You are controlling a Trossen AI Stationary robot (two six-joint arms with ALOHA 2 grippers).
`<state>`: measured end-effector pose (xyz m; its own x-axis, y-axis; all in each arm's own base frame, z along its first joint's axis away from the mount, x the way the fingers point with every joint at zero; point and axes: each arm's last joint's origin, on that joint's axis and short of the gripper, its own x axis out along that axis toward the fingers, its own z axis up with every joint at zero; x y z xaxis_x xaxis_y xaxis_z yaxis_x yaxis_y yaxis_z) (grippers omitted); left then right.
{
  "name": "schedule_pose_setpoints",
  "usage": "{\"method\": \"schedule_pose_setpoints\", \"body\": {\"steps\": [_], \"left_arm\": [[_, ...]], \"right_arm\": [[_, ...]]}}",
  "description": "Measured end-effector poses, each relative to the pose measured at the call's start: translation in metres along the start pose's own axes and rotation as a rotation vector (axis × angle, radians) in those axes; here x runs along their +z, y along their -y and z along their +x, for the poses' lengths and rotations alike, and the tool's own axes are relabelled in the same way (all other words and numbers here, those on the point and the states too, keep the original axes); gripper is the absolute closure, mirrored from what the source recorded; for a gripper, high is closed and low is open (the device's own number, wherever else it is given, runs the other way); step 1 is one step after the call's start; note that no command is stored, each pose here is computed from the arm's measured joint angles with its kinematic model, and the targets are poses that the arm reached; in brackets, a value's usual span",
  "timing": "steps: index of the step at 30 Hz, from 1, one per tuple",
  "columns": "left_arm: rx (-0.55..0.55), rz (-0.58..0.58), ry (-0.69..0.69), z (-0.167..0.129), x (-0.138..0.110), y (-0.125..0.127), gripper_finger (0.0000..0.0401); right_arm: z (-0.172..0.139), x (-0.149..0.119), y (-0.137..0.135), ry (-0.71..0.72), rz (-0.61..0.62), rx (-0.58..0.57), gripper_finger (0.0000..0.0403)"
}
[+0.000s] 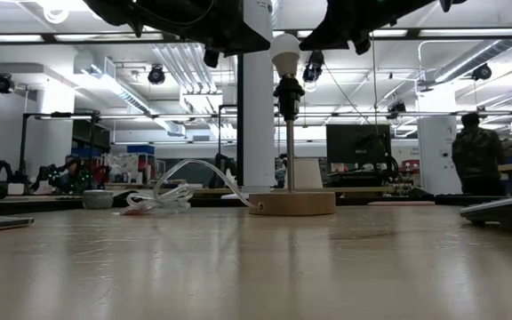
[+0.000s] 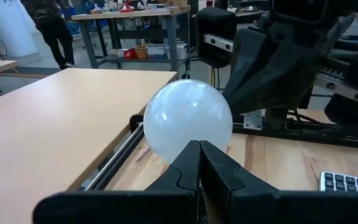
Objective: Screw lightbulb
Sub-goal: Insert the lightbulb into the lamp
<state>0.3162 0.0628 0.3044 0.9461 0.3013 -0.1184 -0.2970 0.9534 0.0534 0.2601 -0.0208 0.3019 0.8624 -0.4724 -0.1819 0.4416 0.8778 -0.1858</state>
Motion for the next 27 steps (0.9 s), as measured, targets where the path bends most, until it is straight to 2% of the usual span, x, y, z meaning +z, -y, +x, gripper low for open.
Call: {"method": "schedule_pose_setpoints", "body": {"steps": [7,13,18,27], "left_arm": [[0.002,0.01,-0.012,0.0,-0.001,0.0,0.0401],[-0.001,0.007,-0.018,-0.002,-0.001,0.001,0.0401],[0.001,0.007,-0.026,0.0,-0.003,0.0,0.0401],[0.003,0.008,-0.028,0.001,-0.004,0.0,0.0401]], "right_arm": [[-0.003,0.0,-0.004,-0.004,0.002,0.013,0.0403],[-0.011,0.001,0.003,-0.033,-0.007,-0.066,0.0403],[-0.003,-0.002,0.014,-0.047,-0.026,-0.1,0.0403],[0.004,0.001,0.018,0.004,-0.035,-0.021,0.0403]]}}
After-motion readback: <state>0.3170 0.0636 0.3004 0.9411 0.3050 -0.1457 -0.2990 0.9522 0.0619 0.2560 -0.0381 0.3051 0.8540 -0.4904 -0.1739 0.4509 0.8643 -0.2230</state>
